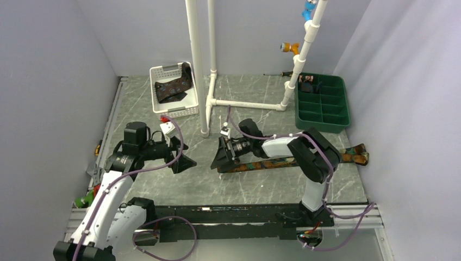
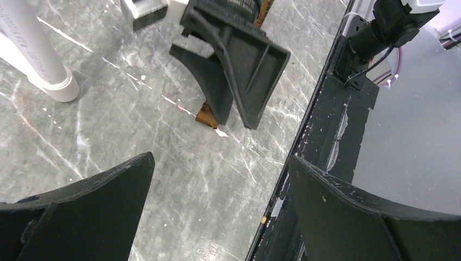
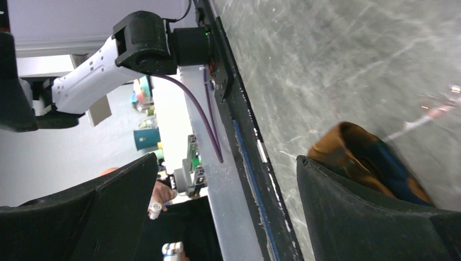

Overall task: Roll the ties
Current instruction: Flatten out the tie at the center of the board.

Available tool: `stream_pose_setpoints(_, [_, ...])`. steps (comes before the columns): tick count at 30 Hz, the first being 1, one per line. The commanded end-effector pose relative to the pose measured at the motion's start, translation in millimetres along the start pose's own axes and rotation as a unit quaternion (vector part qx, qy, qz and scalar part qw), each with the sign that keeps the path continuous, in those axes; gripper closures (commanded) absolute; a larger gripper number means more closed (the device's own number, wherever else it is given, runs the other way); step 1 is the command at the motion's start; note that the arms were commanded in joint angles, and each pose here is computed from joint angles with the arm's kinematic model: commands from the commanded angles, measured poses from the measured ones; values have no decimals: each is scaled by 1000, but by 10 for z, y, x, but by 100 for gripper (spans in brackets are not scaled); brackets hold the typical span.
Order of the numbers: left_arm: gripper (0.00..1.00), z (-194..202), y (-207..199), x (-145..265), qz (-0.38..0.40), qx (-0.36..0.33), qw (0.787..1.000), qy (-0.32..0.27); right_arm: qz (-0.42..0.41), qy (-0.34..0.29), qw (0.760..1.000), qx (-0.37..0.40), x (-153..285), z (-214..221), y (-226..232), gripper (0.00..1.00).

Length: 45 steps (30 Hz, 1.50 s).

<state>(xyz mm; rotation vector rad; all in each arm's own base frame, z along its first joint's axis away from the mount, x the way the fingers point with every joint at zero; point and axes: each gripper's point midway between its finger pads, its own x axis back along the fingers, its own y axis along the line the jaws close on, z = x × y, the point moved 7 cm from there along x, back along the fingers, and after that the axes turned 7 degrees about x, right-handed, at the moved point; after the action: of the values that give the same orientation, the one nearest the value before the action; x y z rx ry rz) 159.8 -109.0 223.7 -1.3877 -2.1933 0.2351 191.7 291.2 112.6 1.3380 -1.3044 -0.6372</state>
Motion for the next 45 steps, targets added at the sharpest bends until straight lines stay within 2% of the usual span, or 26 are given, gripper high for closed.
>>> stream_pose_setpoints(1, [1, 25, -36, 57, -7, 9, 1000, -2, -37, -5, 999, 23, -150, -95, 95, 0])
stream_pose_setpoints(9, [1, -31, -44, 28, 1, 43, 999, -18, -7, 13, 999, -43, -326, 77, -644, 1])
stream_pose_setpoints(17, [1, 22, -37, -10, 3, 78, 997, -31, -2, 2, 998, -65, -446, 26, -827, 1])
stream_pose_setpoints(20, [1, 44, 14, -14, -19, 64, 997, -44, -19, 0, 999, -30, -426, -80, -676, 1])
stream_pose_setpoints(23, [2, 76, 74, -59, -29, 66, 995, -67, -31, -14, 999, 29, -235, -194, -234, 1])
stream_pose_setpoints(27, [18, 199, 175, -186, -41, 126, 988, -80, 9, -13, 998, 55, 120, -124, 116, 5])
stream_pose_setpoints(29, [27, 283, 213, -272, -47, 163, 983, -76, 40, -22, 997, 54, 339, -45, 128, 11])
stream_pose_setpoints(31, [34, 392, 253, -384, -47, 208, 975, -62, 76, -36, 996, 33, 581, 28, 19, 21])
stream_pose_setpoints(33, [40, 467, 296, -480, -48, 252, 965, -56, 113, -42, 992, 23, 752, 105, -127, 38])
stream_pose_setpoints(37, [49, 606, 371, -664, -60, 308, 949, -36, 145, -14, 989, 31, 825, 207, -325, 66])
stream_pose_setpoints(40, [53, 644, 459, -791, -73, 331, 940, -23, 154, -3, 987, 33, 830, 222, -401, 80])
stream_pose_setpoints(45, [57, 710, 549, -996, -77, 350, 933, -6, 178, 9, 984, 24, 830, 220, -593, 90])
